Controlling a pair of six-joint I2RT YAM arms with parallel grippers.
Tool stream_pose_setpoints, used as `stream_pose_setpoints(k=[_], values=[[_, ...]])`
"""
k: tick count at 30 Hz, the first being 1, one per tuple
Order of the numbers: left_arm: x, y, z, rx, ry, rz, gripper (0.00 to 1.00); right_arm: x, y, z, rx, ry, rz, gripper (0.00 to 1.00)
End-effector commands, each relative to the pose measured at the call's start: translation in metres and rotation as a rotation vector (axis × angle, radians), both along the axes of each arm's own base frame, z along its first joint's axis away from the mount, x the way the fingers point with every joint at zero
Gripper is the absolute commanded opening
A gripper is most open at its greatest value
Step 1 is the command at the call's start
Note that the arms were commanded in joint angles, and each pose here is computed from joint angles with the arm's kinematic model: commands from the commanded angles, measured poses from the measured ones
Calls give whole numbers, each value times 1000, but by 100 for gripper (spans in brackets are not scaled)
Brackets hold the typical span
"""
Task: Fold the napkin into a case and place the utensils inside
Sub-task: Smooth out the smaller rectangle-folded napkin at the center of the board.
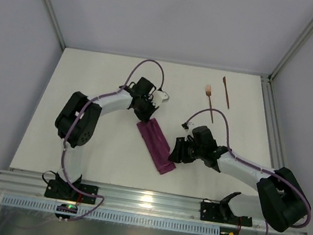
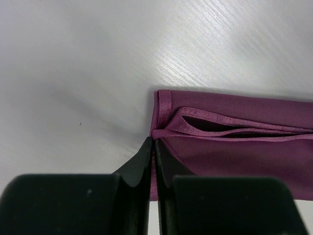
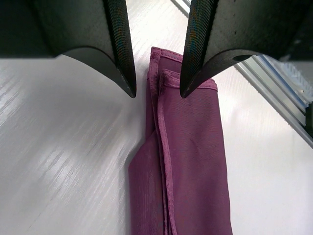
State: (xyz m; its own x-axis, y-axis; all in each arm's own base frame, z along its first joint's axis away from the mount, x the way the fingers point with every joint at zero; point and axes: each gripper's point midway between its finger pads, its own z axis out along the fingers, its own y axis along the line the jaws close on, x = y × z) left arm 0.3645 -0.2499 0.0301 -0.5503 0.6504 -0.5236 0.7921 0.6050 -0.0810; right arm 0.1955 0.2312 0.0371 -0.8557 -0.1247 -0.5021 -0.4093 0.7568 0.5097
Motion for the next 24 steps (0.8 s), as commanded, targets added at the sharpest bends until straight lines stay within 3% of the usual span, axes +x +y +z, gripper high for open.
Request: stream_pose_setpoints(k=[1, 4, 8, 13, 24], values=[[5, -9, 19, -45, -48, 11, 5, -11, 1, -3, 23, 63, -13, 45], [4, -10, 19, -51, -47, 9, 6, -12, 1, -9, 34, 76, -16, 46], [1, -10, 18, -50, -42, 5, 6, -10, 10, -8, 75, 95, -4, 39], [0, -10, 22, -55, -53, 1, 6, -4, 7, -4, 61, 69, -32, 17], [1, -9, 24, -52, -61, -2, 7, 2, 1, 13, 45, 26, -69, 9]])
